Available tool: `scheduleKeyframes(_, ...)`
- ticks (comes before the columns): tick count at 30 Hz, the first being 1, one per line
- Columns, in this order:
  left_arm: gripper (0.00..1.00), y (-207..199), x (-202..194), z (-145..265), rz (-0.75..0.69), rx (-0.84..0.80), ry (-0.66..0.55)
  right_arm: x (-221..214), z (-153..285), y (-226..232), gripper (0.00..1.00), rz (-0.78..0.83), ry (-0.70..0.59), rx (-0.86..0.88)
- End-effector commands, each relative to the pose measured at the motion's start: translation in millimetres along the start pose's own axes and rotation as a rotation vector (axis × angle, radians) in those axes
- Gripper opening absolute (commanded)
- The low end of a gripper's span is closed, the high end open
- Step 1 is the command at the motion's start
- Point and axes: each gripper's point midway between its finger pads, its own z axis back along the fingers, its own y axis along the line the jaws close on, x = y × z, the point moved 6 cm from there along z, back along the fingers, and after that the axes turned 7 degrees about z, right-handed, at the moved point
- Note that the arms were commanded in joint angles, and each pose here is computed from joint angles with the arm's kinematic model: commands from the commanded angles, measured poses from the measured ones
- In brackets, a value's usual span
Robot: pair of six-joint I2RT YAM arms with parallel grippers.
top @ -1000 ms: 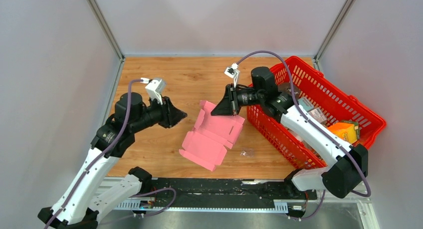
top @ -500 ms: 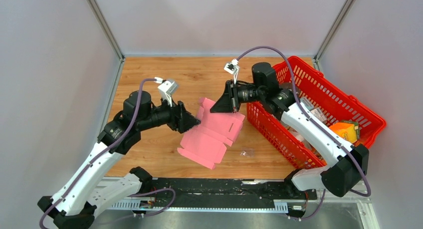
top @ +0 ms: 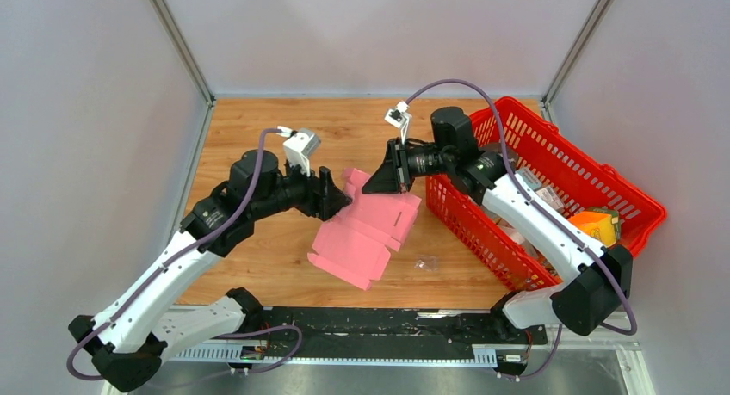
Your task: Fold the paper box
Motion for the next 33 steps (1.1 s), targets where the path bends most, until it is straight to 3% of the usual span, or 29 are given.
scheduleKeyframes(1,0.75,-7,12,-5,-0.057,0.055,-0.046,16,-2,9,0.0,0.066,-0.024,-0.022)
scheduleKeyframes(9,0.75,-6,6,-14,-0.143,0.224,0.005,14,-5,0,0.0,0.072,-0.005,-0.148)
scheduleKeyframes(12,0.65,5,2,-12,-0.162,0.307,0.035,14,-3,3,0.0,0.087,-0.008,-0.141)
scheduleKeyframes(13,0.55,6,3,-10,-0.168,0.311,0.033,13,-2,4,0.0,0.091,-0.007,-0.138)
scheduleKeyframes(16,0.43,6,3,1,-0.189,0.302,0.012,11,0,5,0.0,0.122,-0.004,-0.133)
scheduleKeyframes(25,0.2,-4,-2,11,-0.183,0.151,0.002,8,-4,13,0.0,0.197,0.015,-0.014)
scheduleKeyframes(29,0.25,-2,-5,13,-0.156,0.127,0.0,9,-6,15,0.0,0.217,0.013,0.005)
scheduleKeyframes(30,0.33,0,-6,14,-0.152,0.129,-0.001,9,-7,16,0.0,0.216,0.016,0.009)
scheduleKeyframes(32,0.38,-1,-6,12,-0.139,0.104,-0.007,8,-11,18,0.0,0.221,0.027,0.032)
scheduleKeyframes(33,0.46,0,-8,12,-0.134,0.095,-0.01,8,-12,19,0.0,0.226,0.028,0.04)
